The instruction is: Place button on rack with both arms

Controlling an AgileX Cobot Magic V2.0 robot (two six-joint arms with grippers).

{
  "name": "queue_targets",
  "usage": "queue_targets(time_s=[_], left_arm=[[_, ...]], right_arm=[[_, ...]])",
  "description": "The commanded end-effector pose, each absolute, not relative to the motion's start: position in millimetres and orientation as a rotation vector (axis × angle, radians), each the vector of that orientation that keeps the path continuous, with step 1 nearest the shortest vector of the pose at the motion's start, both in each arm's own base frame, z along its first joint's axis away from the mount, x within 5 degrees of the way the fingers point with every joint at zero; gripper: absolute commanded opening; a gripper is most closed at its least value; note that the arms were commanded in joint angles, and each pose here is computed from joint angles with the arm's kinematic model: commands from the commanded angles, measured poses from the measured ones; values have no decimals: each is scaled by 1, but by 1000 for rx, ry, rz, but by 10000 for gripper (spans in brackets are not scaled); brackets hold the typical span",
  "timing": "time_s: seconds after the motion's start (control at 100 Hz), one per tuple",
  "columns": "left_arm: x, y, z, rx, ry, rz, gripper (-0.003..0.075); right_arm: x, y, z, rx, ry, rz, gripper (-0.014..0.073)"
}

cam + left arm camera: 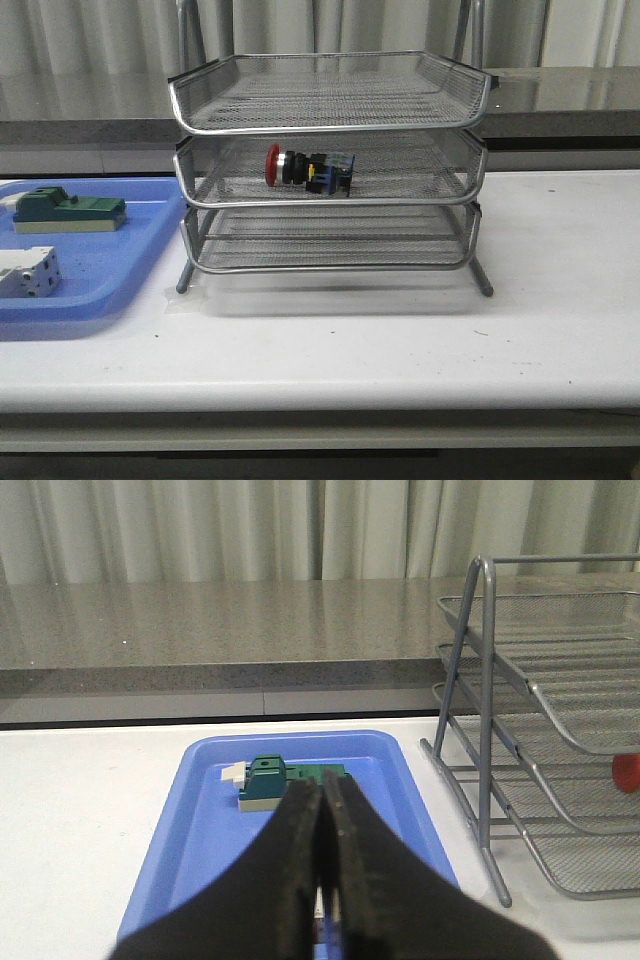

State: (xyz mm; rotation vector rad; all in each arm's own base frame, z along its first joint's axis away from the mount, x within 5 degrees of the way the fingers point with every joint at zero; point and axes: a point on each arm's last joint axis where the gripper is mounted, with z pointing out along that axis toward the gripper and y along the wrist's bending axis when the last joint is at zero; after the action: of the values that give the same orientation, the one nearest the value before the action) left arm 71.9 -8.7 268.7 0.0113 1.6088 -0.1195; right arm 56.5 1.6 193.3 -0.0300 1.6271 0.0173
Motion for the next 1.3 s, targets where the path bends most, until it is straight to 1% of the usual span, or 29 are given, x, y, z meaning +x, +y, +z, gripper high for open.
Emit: queue_targets(time_s=[0.0,0.68,0.85,1.03,1.15,1.29], left_arm=[[72,-5,282,-37,1545,-106,-20],[72,-5,282,-35,1545,-107,-20],[70,-6,280,15,1557,-84,-20],[69,-2,278,-61,1571,-90,-20],[67,0,273,-58,1559,-54,-20],[62,0,263,-52,1507,-43,-20]], right_arm=[[56,1,201,-35,1529,2,-58],[56,1,201,-35,1529,2,-58],[56,1,201,-35,1529,2,-58],[56,1,201,-35,1529,2,-58],[56,1,201,-35,1529,2,-58],[56,1,201,-35,1529,2,-58]])
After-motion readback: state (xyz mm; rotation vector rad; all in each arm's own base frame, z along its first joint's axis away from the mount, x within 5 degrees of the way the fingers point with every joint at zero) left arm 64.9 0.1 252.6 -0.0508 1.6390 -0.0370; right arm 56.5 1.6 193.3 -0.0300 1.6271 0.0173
